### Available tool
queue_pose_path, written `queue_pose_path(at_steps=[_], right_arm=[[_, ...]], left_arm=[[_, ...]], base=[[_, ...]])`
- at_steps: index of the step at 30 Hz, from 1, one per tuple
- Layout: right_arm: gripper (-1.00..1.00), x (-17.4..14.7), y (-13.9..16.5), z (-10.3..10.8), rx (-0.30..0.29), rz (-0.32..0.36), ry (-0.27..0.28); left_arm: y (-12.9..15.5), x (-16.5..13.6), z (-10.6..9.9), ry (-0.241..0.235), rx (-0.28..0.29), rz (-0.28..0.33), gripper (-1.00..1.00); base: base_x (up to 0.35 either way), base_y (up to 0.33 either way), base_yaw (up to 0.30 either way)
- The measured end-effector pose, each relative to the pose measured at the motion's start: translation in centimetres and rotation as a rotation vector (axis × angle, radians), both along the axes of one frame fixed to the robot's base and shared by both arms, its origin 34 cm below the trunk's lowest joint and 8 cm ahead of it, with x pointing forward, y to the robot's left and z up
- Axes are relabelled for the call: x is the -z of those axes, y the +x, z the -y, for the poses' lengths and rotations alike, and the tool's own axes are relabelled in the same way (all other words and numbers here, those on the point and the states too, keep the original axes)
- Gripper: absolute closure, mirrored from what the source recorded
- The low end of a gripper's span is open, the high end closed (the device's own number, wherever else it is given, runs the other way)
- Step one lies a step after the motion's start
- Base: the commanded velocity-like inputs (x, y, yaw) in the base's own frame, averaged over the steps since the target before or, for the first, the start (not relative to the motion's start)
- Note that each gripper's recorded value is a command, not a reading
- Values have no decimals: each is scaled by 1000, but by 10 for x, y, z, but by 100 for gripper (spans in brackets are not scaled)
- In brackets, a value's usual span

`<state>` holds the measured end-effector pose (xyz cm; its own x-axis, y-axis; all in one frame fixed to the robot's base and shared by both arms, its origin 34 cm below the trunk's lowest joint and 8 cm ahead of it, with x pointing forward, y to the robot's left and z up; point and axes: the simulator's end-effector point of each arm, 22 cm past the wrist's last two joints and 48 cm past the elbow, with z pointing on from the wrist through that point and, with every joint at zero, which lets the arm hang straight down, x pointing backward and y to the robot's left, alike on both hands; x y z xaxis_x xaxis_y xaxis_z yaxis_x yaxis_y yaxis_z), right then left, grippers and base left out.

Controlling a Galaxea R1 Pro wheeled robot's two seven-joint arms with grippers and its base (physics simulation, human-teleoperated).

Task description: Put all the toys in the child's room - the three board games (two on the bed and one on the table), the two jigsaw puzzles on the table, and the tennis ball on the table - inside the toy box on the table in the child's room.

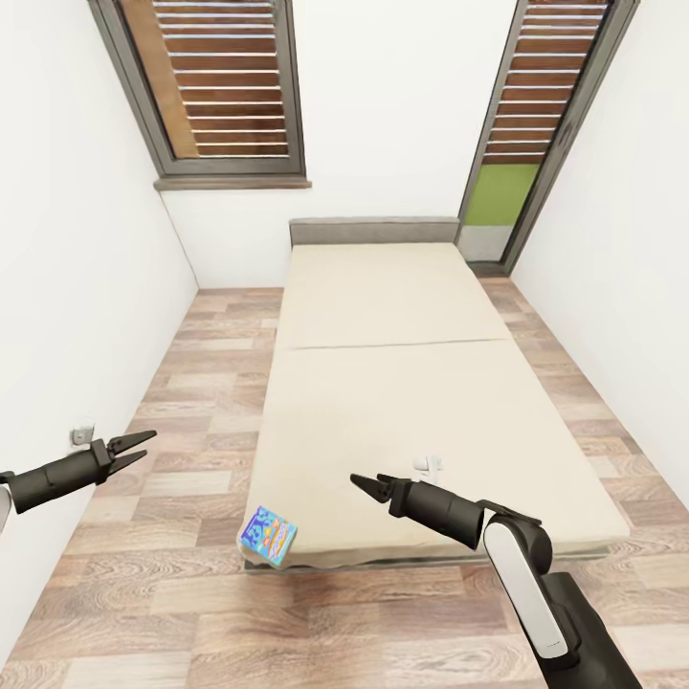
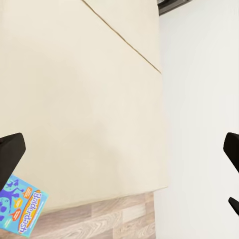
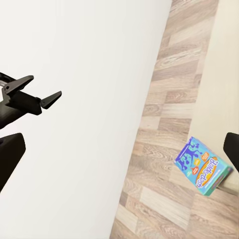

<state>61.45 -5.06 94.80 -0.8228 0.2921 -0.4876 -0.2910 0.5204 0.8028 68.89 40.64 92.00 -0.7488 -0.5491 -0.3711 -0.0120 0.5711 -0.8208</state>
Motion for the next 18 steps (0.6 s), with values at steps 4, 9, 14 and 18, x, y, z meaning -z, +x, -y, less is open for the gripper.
queue_pose_path(at_steps=[4, 9, 14, 18], right_arm=[[-100, -3, 0, 0, 0, 6, -1], [-100, -7, 1, 0, 0, 14, -1], [-100, -11, 1, 0, 0, 22, 0], [-100, -15, 1, 0, 0, 29, 0]], left_arm=[[0, -3, 0, 0, 0, 6, -100], [1, -8, 0, 1, 0, 15, -100], [2, -13, 1, 0, 0, 24, -100], [2, -16, 1, 0, 0, 31, -100]], base=[[0, 0, 0], [0, 0, 0], [0, 0, 0], [0, 0, 0]])
